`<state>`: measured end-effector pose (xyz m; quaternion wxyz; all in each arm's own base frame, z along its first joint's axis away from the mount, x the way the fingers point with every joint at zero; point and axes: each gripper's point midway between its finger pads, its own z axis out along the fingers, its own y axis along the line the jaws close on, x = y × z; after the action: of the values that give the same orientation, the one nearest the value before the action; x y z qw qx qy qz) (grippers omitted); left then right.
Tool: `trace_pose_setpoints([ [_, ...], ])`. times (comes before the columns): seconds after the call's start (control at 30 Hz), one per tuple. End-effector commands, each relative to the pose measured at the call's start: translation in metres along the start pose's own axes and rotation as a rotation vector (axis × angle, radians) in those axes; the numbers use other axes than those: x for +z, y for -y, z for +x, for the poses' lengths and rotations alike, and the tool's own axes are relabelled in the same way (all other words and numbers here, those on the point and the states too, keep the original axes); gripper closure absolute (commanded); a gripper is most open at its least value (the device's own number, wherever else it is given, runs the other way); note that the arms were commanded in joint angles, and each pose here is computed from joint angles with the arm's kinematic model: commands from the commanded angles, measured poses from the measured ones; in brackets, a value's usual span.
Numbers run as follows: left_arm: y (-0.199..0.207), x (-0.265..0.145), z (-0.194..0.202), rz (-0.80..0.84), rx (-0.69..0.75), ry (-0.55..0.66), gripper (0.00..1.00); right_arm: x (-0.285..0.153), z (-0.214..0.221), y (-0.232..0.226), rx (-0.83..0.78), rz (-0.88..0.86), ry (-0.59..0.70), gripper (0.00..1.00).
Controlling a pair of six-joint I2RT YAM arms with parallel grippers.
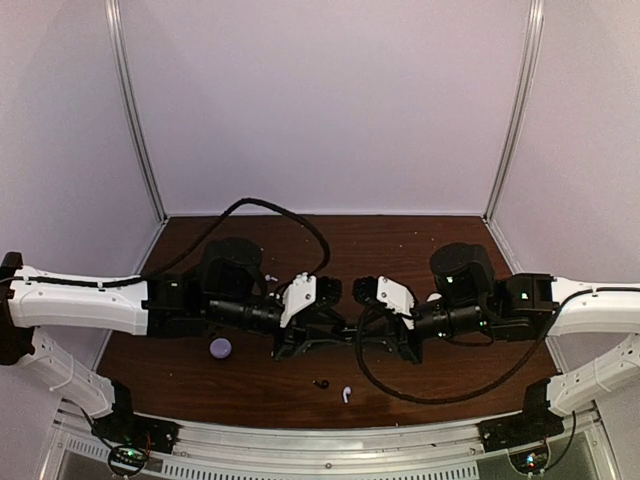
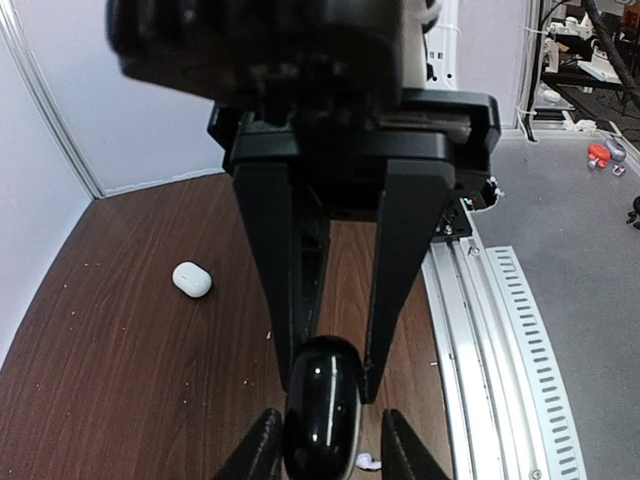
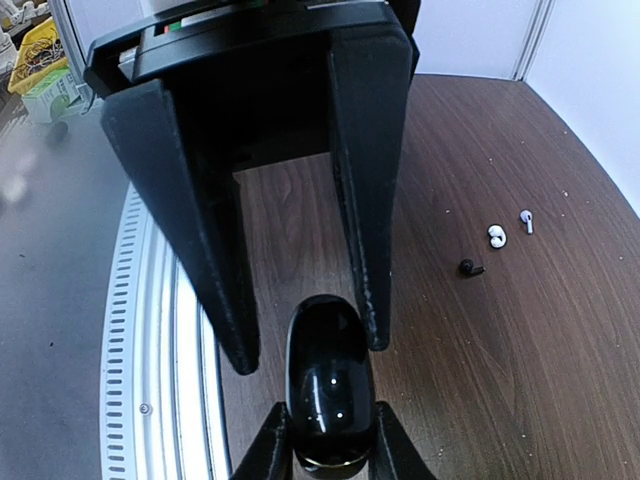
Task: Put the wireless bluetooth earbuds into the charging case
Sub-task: Pass from the right arm to the left
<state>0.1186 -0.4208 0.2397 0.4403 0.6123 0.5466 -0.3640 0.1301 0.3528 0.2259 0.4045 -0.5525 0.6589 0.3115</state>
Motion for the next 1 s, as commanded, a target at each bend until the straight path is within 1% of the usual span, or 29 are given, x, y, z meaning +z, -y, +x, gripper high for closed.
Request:
trace_pose_setpoints([
  [0.0, -0.002, 0.001, -0.017, 0.008, 0.029, 0.043, 0.70, -0.004, -0.016, 0.002, -0.008, 0.006, 0.034, 0.83],
  [0.07, -0.002, 0.002, -0.017, 0.007, 0.031, 0.041, 0.73, -0.004, -0.016, 0.002, -0.010, 0.007, 0.034, 0.83],
  [0.13, -0.002, 0.003, -0.015, 0.005, 0.029, 0.037, 0.73, -0.006, -0.018, 0.002, -0.010, 0.008, 0.039, 0.83],
  [0.27, -0.003, 0.004, -0.013, 0.002, 0.027, 0.032, 0.65, -0.006, -0.019, 0.003, -0.014, 0.010, 0.039, 0.83],
  [0.33, -0.005, 0.004, -0.014, -0.006, 0.029, 0.032, 0.63, -0.006, -0.019, 0.002, -0.015, 0.009, 0.037, 0.83],
  [0.4, -0.005, 0.003, -0.015, -0.008, 0.032, 0.034, 0.64, -0.007, -0.020, 0.002, -0.016, 0.008, 0.038, 0.83],
  [0.63, -0.005, 0.000, -0.020, -0.012, 0.042, 0.057, 0.84, -0.005, -0.017, 0.002, -0.013, 0.006, 0.031, 0.82],
  [0.67, -0.005, -0.001, -0.021, -0.015, 0.041, 0.066, 0.86, -0.005, -0.017, 0.002, -0.014, 0.006, 0.034, 0.81],
  [0.77, -0.005, -0.008, -0.028, -0.027, 0.045, 0.103, 0.89, -0.008, -0.019, 0.000, -0.011, 0.004, 0.066, 0.65],
  [0.83, -0.004, -0.012, -0.033, -0.033, 0.046, 0.127, 0.90, -0.012, -0.019, -0.002, -0.007, -0.002, 0.102, 0.59],
  [0.9, -0.003, -0.016, -0.039, -0.032, 0.053, 0.150, 0.91, -0.013, -0.018, -0.004, -0.002, -0.009, 0.120, 0.56],
  [0.97, -0.001, -0.018, -0.043, -0.021, 0.056, 0.162, 0.92, -0.012, -0.016, -0.005, 0.001, -0.017, 0.120, 0.56],
])
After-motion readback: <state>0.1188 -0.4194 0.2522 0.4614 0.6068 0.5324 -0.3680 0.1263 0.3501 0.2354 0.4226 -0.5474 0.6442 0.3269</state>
